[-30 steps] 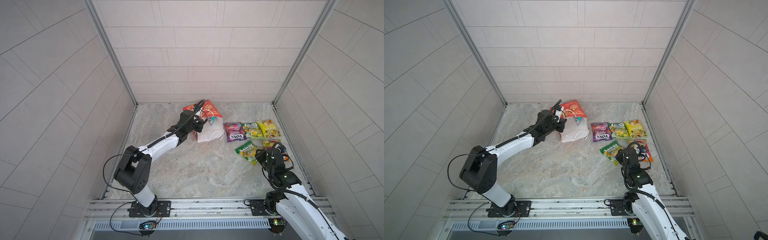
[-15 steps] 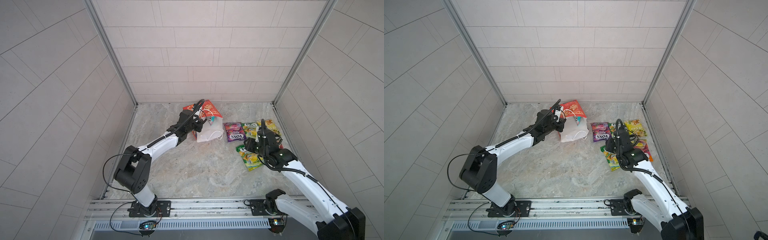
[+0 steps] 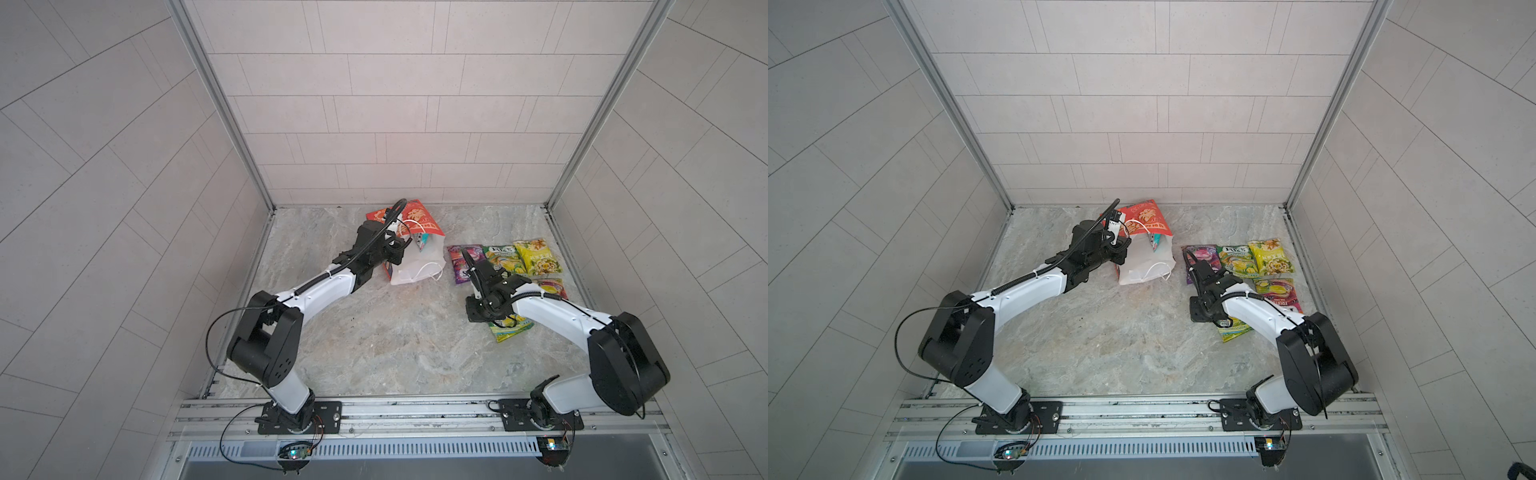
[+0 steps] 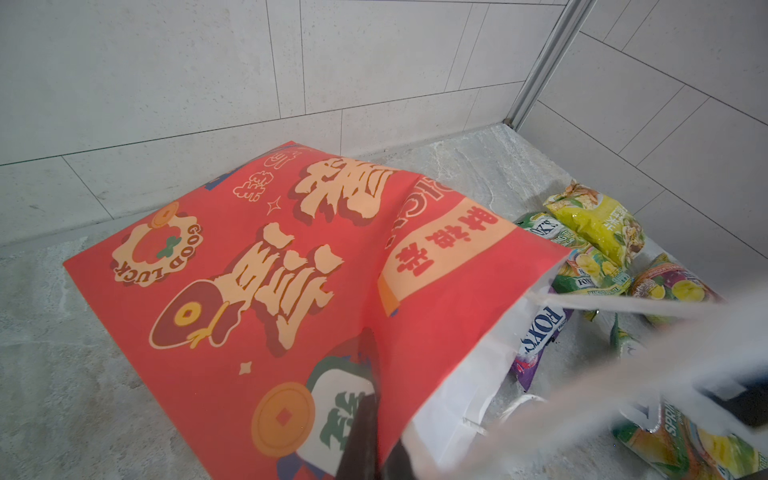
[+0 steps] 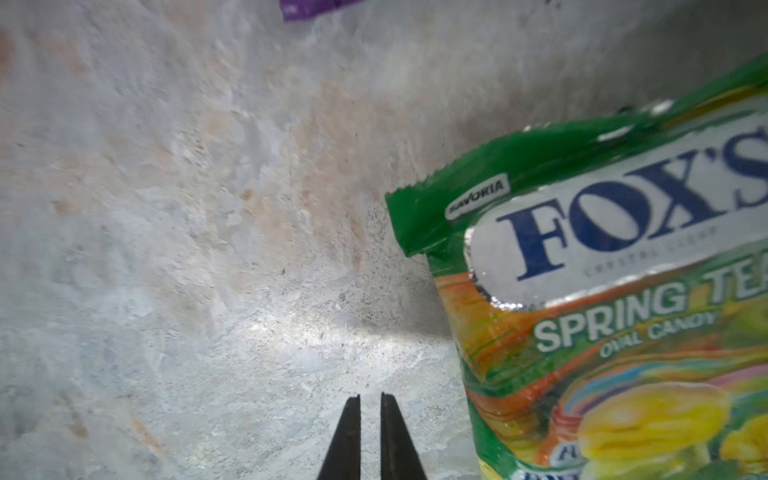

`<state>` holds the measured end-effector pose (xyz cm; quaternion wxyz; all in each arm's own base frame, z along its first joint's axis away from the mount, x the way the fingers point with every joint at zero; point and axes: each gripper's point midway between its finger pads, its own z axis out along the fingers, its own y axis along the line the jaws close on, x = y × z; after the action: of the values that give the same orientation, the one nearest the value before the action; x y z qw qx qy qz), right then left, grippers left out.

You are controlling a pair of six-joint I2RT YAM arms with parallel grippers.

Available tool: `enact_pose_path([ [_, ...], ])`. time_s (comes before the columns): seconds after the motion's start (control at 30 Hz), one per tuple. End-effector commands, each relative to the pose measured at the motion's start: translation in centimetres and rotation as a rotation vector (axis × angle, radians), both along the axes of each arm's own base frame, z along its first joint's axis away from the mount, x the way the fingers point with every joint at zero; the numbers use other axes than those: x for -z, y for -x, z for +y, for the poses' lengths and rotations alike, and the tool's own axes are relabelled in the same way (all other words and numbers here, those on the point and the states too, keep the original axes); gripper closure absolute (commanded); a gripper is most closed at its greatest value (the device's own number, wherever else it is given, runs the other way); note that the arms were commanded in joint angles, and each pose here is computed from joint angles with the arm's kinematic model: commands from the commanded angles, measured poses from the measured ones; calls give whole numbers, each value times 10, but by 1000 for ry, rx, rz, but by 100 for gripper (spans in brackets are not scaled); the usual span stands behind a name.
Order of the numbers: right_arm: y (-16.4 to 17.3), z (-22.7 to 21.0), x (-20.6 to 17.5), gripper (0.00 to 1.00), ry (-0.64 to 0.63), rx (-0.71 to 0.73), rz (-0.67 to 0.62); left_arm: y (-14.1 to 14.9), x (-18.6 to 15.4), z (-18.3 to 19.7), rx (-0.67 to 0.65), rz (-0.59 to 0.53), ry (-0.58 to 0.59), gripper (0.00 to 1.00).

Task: Take the snacks out of the paper bag
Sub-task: Move the snack to the middle-right of the table.

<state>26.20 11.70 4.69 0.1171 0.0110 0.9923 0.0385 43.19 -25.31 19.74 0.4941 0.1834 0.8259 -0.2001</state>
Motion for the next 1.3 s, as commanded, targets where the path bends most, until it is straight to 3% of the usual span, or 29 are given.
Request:
enact_pose_path([
  [0.0, -4, -5, 8, 89, 31, 21, 3, 2, -3, 4, -10, 4, 14, 100],
  [0.8, -39, -61, 19, 87, 116, 153, -48, 2, -3, 3, -5, 8, 15, 100],
  [1.07, -23, -38, -6, 85, 32, 81, -88, 0, -2, 1, -1, 12, 15, 100],
  [1.27, 9, -54, 15, 84, 46, 189, -27, -2, -6, -2, 9, 8, 20, 100],
])
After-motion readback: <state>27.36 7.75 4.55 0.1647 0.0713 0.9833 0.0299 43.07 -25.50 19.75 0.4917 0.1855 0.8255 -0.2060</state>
